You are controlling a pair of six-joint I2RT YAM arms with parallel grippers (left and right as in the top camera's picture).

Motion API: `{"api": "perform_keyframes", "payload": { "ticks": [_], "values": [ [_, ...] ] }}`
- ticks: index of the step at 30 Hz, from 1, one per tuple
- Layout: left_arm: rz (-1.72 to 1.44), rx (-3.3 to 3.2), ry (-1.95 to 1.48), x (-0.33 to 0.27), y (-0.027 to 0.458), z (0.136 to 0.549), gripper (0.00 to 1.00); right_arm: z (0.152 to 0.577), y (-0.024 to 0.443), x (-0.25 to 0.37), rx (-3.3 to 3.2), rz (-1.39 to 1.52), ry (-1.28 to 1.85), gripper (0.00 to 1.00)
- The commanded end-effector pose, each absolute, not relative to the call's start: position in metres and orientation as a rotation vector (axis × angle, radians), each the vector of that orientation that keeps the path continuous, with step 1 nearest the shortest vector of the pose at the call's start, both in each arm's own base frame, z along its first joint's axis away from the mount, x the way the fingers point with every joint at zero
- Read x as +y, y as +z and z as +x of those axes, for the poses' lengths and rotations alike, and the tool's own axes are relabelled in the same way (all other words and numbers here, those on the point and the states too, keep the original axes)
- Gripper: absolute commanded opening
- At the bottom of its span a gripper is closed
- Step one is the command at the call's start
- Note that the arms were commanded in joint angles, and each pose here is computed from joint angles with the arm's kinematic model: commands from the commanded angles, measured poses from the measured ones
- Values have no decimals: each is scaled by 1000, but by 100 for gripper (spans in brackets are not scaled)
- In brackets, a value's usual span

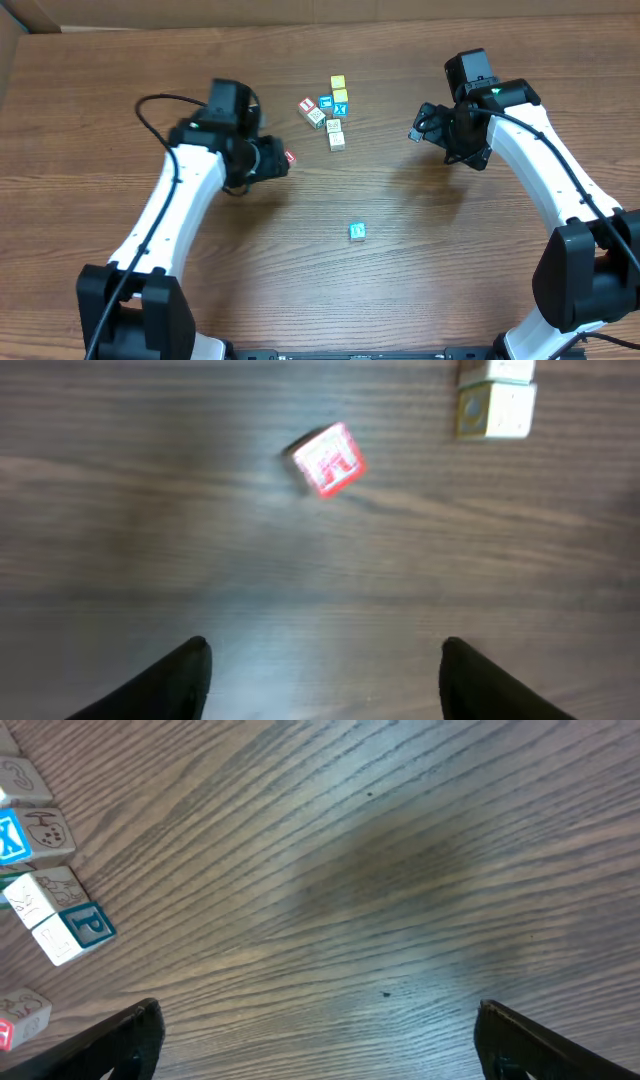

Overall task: Flip 4 blocks
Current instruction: 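Lower the left gripper onto the red M block and grasp it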

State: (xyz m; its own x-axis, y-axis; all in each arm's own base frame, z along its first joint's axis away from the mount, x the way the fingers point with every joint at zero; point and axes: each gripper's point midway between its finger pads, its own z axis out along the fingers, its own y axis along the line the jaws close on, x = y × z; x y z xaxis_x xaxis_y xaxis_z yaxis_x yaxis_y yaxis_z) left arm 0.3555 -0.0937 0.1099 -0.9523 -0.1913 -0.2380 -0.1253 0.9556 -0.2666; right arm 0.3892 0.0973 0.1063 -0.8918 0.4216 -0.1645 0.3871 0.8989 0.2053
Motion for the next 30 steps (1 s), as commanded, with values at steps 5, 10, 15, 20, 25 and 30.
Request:
{"api": "perform_keyframes", "payload": {
  "ticks": [5, 10, 15, 20, 25, 30],
  "values": [
    [-260, 2733, -276, -110, 97, 377, 61, 393, 111, 97, 2843, 611, 255, 100],
    [-294, 2717, -186, -110, 81, 387, 62, 393, 111, 97, 2843, 610, 255, 100],
    [-402, 2693, -122, -99, 59, 402, 60, 393, 111, 97, 2843, 610, 255, 100],
    [-475, 2673, -150, -97, 44, 415, 59, 393, 111, 97, 2843, 611, 255, 100],
    [-475, 2725, -213, -111, 21, 413, 59, 393, 111, 97, 2843, 610, 255, 100],
    [-471, 2771, -239, -115, 9, 407, 50, 393, 111, 97, 2843, 610, 255, 100]
  ]
}}
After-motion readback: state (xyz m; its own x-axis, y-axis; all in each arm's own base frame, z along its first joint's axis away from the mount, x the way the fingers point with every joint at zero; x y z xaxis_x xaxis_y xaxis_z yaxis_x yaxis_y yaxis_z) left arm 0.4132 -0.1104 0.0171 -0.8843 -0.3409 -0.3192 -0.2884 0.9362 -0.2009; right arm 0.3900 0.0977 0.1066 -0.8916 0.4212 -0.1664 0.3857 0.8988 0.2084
